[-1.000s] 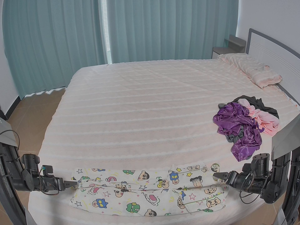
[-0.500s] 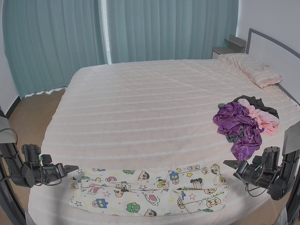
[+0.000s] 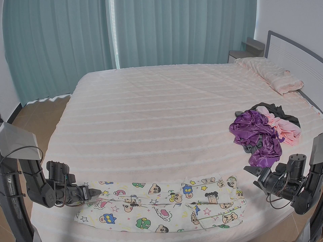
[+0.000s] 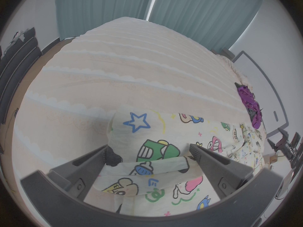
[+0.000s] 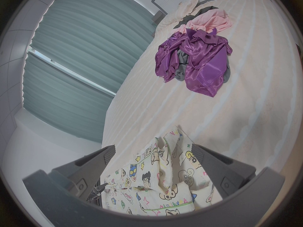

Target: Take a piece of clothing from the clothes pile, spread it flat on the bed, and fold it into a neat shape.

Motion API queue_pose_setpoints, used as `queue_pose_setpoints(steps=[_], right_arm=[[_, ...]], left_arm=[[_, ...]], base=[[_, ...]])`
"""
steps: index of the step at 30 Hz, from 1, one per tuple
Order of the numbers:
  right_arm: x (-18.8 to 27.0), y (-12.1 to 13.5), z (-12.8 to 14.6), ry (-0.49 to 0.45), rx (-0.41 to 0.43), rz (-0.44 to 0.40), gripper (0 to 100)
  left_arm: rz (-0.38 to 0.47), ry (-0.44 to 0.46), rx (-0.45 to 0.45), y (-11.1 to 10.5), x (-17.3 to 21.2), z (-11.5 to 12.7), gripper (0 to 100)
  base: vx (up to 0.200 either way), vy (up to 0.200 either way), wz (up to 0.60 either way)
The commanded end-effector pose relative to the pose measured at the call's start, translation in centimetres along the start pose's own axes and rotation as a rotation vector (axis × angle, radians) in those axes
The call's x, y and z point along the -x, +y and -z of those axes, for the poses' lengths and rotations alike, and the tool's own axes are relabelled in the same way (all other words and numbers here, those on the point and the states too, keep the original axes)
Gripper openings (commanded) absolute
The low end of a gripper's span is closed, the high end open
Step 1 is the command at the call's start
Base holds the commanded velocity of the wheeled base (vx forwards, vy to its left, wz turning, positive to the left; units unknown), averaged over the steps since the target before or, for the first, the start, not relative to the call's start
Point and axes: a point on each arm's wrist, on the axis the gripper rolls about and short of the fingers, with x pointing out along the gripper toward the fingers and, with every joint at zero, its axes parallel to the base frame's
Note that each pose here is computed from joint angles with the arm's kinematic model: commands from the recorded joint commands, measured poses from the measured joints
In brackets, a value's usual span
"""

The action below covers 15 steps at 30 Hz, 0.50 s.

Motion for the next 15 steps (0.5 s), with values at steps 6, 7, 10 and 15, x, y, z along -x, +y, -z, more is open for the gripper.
queue_pose_setpoints(steps=[6,7,10,15], right_arm=[[0.4,-0.1,0.2,0.008,-0.001,0.007,100],[0.4,-0.1,0.2,0.008,-0.001,0.007,100],[0.4,-0.1,0.2,0.007,-0.001,0.006,100],[0.4,-0.1,0.1,0.003,-0.003,0.009,100]], left_arm=[[-0.041,0.065,-0.041,-0.4,-0.8,1.6,100],[-0.042,0.068,-0.044,-0.5,-0.9,1.7,100],[-0.052,0.072,-0.06,-0.9,-1.0,1.8,100],[-0.07,0.074,-0.077,-1.3,-1.1,2.0,0]], base=[[0.0,0.0,0.0],[0.0,0.0,0.0],[0.0,0.0,0.0],[0.0,0.0,0.0]])
